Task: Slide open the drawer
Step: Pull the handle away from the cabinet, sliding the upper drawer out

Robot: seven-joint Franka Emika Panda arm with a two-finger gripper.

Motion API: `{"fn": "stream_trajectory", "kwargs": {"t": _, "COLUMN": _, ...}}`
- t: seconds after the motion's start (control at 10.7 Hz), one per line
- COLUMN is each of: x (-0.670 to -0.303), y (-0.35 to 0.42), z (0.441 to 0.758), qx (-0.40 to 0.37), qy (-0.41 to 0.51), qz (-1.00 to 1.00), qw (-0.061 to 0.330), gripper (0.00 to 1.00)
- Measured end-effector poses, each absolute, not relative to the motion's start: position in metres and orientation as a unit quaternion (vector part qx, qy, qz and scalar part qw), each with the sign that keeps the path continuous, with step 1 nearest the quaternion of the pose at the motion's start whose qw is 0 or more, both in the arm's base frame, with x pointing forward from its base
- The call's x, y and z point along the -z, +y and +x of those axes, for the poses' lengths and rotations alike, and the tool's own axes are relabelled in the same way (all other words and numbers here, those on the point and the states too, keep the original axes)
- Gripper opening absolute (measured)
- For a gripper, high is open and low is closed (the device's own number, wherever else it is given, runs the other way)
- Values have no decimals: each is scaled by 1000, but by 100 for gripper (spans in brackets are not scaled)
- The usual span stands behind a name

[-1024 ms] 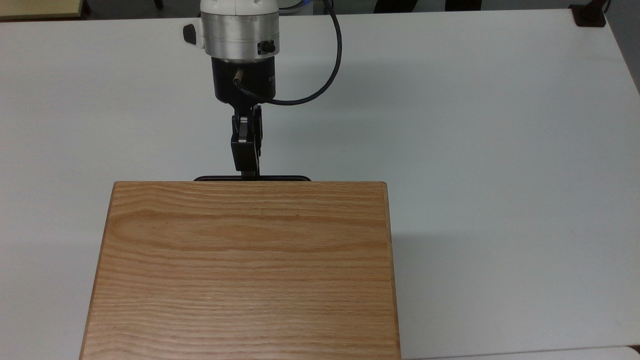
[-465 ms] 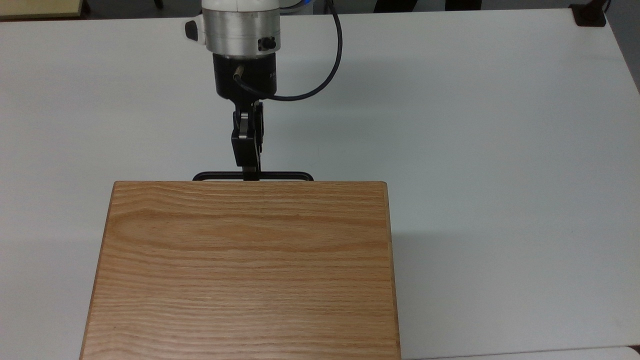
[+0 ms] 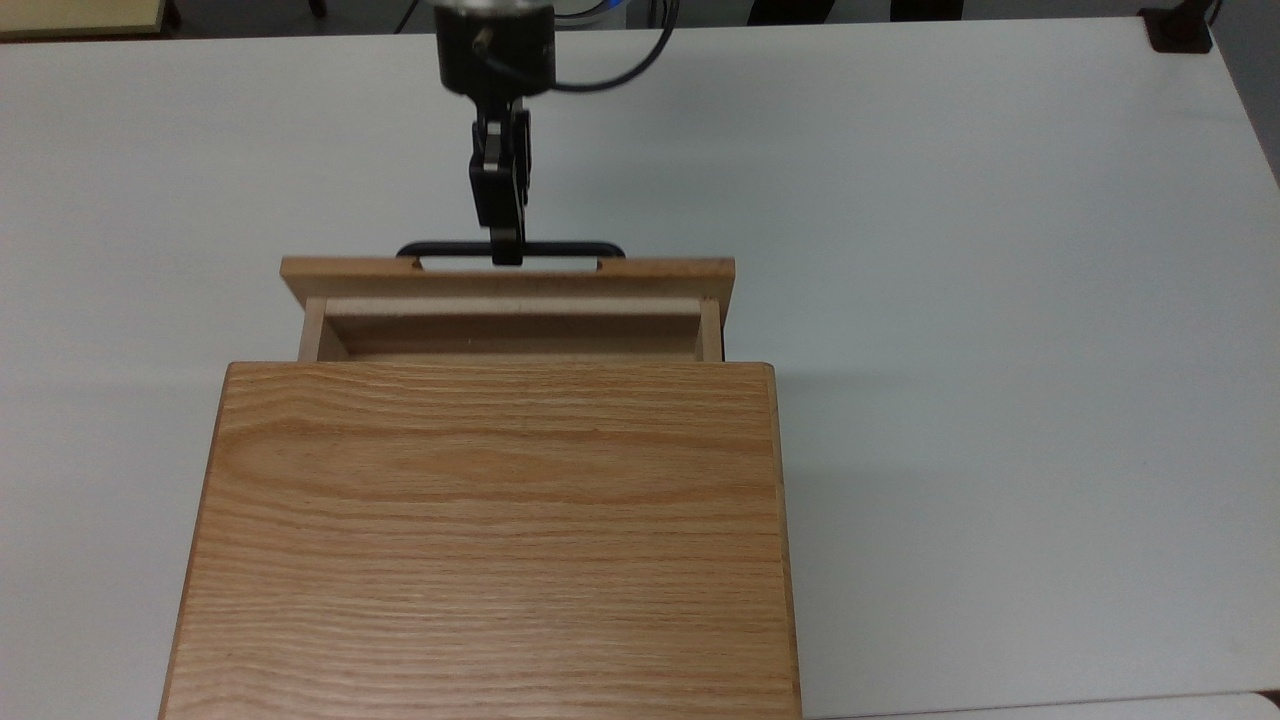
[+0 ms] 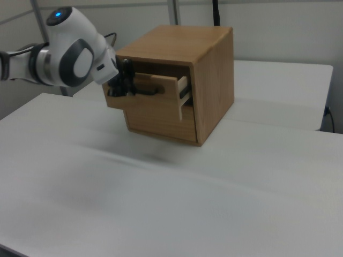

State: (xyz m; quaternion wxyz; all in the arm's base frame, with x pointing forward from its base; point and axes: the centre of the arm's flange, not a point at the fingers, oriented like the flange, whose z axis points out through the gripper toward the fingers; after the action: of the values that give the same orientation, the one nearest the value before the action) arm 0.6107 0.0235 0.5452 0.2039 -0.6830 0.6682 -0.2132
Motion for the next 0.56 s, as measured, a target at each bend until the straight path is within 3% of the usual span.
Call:
{"fn": "stream_trajectory", "kwargs": {"t": 0.28, "x": -553, "y": 22, "z": 565, "qx": 180, "qy": 685, "qz": -686, "qw": 167, "gripper": 15}}
{"fn": "stream_trajectory", "kwargs": {"t": 0.56, "x": -553, "y": 21, "z": 556, "qx": 173, "qy": 688, "qz": -687, "qw": 158, "gripper": 15}}
